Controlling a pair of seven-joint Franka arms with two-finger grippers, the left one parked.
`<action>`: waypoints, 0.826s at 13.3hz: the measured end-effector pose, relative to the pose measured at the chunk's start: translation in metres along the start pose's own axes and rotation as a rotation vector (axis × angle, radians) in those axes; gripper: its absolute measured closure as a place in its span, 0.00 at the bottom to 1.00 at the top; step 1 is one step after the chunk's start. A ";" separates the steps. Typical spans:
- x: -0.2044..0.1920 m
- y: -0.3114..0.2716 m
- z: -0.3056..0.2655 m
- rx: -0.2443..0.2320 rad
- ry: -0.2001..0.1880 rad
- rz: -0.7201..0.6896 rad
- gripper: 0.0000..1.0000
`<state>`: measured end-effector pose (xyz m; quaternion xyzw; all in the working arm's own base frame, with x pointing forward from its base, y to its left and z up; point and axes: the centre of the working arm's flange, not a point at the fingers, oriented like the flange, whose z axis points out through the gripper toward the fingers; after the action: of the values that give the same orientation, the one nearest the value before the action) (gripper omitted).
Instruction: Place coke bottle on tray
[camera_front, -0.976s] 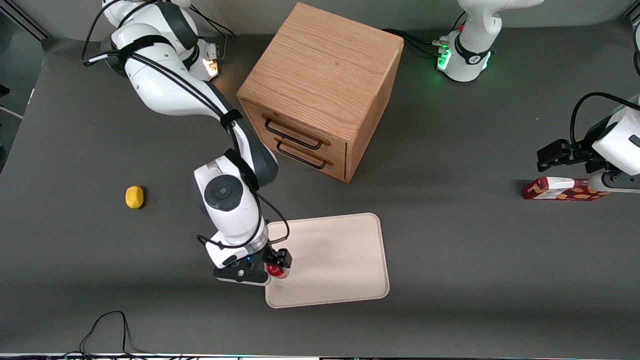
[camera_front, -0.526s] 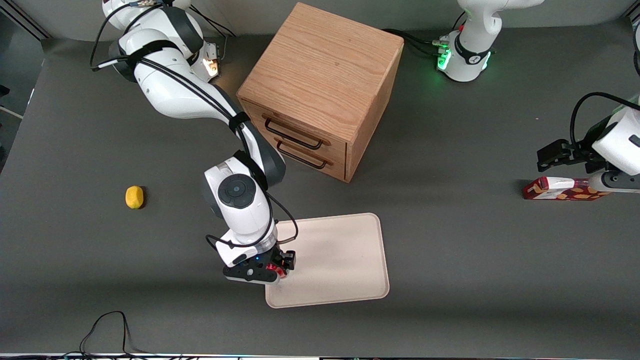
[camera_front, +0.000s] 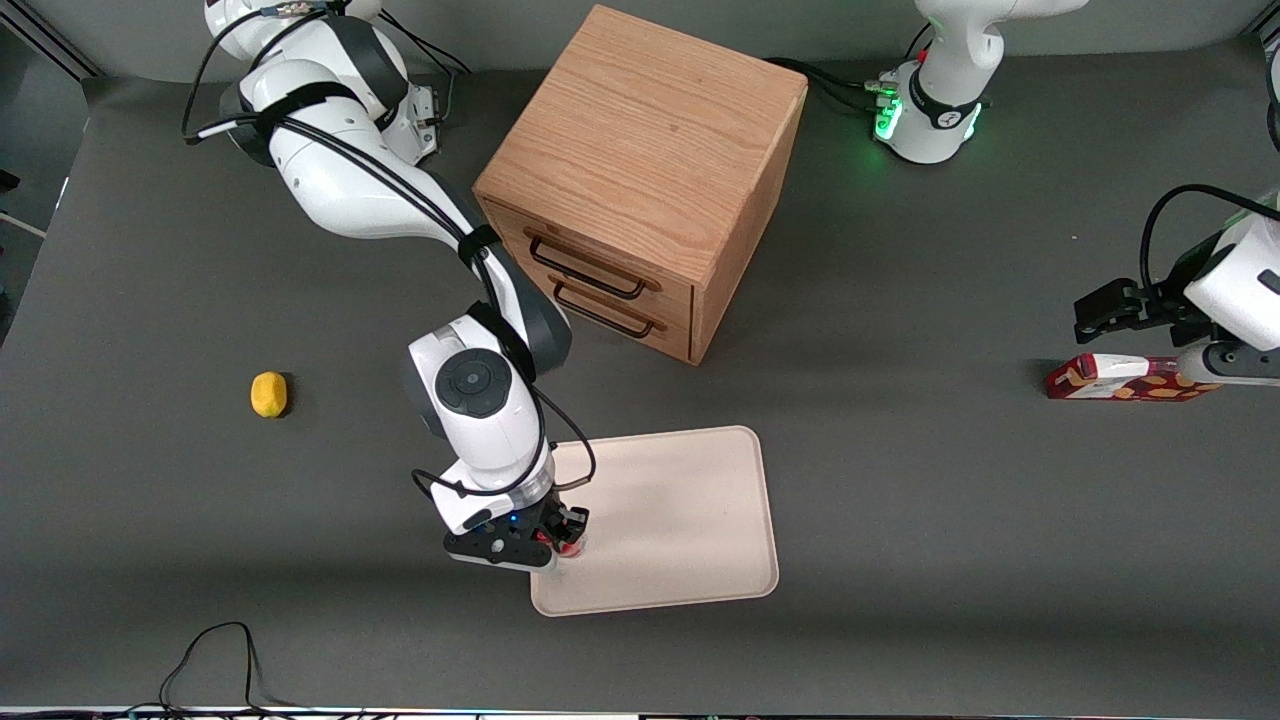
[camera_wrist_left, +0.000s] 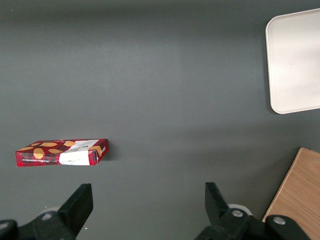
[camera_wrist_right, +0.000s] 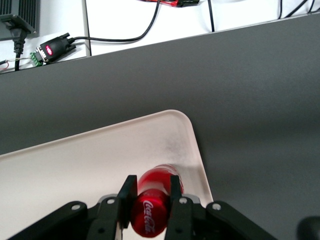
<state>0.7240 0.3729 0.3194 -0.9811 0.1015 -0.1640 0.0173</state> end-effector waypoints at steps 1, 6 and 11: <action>-0.001 0.000 -0.001 -0.012 -0.015 0.010 0.69; 0.002 0.005 -0.087 -0.115 -0.147 0.039 0.69; 0.050 0.103 -0.193 -0.077 -0.291 -0.025 0.69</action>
<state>0.6876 0.2613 0.5108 -0.9956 0.0920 -0.0161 -0.0080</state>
